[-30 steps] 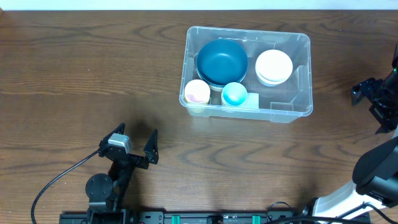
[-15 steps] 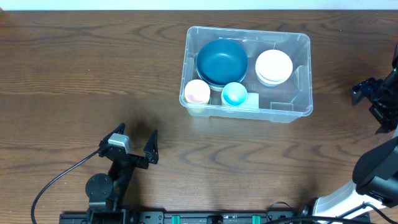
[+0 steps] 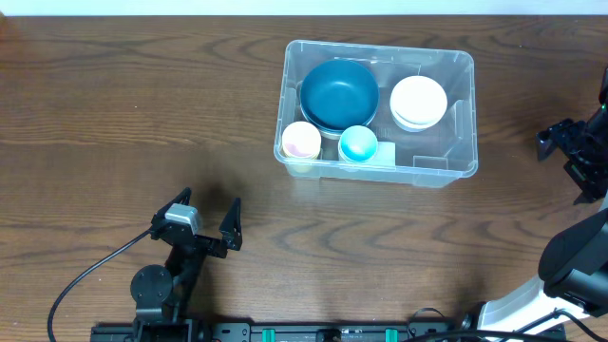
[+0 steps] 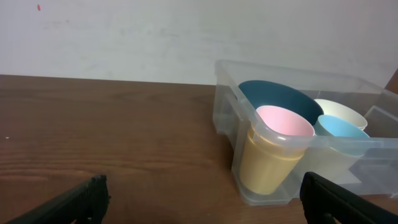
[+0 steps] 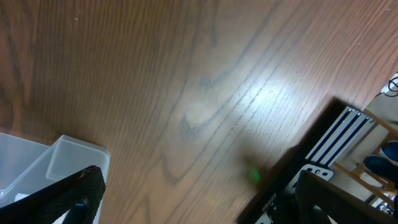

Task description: Pack container

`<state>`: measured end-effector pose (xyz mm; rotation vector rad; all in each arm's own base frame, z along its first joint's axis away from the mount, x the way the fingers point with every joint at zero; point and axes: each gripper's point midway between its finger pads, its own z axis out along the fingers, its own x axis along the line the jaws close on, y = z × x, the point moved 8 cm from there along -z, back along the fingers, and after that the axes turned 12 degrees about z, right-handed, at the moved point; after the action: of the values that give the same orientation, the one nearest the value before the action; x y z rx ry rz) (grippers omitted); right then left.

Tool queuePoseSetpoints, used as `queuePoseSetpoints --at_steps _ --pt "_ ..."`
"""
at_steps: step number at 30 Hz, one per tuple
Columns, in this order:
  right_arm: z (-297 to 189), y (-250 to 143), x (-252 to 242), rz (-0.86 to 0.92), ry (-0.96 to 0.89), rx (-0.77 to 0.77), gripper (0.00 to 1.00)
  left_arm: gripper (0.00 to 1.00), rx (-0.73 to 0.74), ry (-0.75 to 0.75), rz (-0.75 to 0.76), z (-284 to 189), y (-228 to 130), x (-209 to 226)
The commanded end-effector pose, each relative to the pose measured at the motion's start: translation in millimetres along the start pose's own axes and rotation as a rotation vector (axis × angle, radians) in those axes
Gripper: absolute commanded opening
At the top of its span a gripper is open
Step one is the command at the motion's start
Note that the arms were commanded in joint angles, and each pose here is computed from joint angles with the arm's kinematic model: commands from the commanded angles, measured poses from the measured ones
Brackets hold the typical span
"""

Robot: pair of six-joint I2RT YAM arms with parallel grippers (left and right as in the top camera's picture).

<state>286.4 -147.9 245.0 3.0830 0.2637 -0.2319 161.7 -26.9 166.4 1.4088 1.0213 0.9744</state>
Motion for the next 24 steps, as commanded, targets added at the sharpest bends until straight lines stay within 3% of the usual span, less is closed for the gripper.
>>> queuePoseSetpoints --at_steps 1,19,24 --pt "-1.1 0.4 -1.4 0.012 -0.003 -0.011 0.99 0.98 0.049 -0.002 0.002 0.7 -12.7 0.0" --pt "-1.3 0.4 -1.4 0.012 -0.003 -0.012 0.99 0.98 0.049 -0.002 0.002 0.7 -12.7 0.0" --pt "-26.5 -6.8 -16.2 0.022 0.072 -0.063 0.99 0.98 0.049 -0.002 0.002 0.7 -12.7 0.0"
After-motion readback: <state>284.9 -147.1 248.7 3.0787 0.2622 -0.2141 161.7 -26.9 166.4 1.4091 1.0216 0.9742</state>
